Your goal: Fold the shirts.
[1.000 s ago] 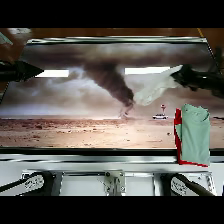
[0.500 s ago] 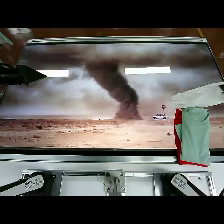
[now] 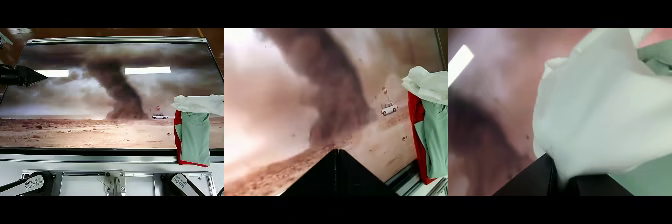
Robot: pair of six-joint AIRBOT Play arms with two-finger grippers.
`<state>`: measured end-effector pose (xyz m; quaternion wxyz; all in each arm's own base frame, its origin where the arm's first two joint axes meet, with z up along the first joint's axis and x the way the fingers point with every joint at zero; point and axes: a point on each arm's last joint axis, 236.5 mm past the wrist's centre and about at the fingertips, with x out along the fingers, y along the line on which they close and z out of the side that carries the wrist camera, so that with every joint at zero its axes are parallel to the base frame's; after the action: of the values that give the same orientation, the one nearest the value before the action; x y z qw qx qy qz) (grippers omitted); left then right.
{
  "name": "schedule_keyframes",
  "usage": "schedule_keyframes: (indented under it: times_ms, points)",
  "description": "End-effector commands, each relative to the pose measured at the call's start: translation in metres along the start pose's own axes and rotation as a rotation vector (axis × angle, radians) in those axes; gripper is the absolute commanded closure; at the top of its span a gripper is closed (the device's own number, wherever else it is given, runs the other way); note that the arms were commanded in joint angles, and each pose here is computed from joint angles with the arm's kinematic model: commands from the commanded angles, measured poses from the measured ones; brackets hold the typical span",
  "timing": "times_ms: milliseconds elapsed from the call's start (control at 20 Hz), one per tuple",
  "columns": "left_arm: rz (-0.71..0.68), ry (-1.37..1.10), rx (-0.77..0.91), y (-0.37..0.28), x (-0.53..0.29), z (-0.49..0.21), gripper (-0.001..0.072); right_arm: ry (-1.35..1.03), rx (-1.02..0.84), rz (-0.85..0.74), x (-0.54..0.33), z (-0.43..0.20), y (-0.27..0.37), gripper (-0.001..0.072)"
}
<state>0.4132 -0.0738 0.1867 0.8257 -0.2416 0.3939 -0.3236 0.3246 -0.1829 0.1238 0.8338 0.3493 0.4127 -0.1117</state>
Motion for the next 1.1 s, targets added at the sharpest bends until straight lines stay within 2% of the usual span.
schedule_keyframes:
  times_ms: [0, 150, 350, 750, 1000, 1050]
  points:
    - [-0.002, 0.005, 0.001, -0.001, 0.0, -0.001, 0.0666, 0.12, 0.061, -0.117, -0.014, -0.035, -0.022, 0.0652]
    - [-0.003, 0.006, 0.001, -0.001, 0.0, -0.001, 0.0666, 0.277, 0.082, -0.229, -0.027, -0.072, -0.044, 0.0652]
    - [-0.017, 0.034, 0.009, -0.004, -0.001, -0.008, 0.0666, 0.366, 0.143, -0.4, -0.041, -0.099, -0.081, 0.0653]
    - [-0.024, 0.046, 0.009, -0.006, -0.001, -0.011, 0.0665, 0.535, 0.316, -0.503, -0.016, -0.201, -0.117, 0.0652]
    - [-0.024, 0.046, 0.008, -0.006, -0.001, -0.011, 0.0665, 0.572, 0.37, -0.551, -0.006, -0.232, -0.132, 0.0649]
    - [-0.024, 0.046, 0.008, -0.006, -0.001, -0.011, 0.0665, 0.56, 0.37, -0.556, -0.003, -0.231, -0.135, 0.0547]
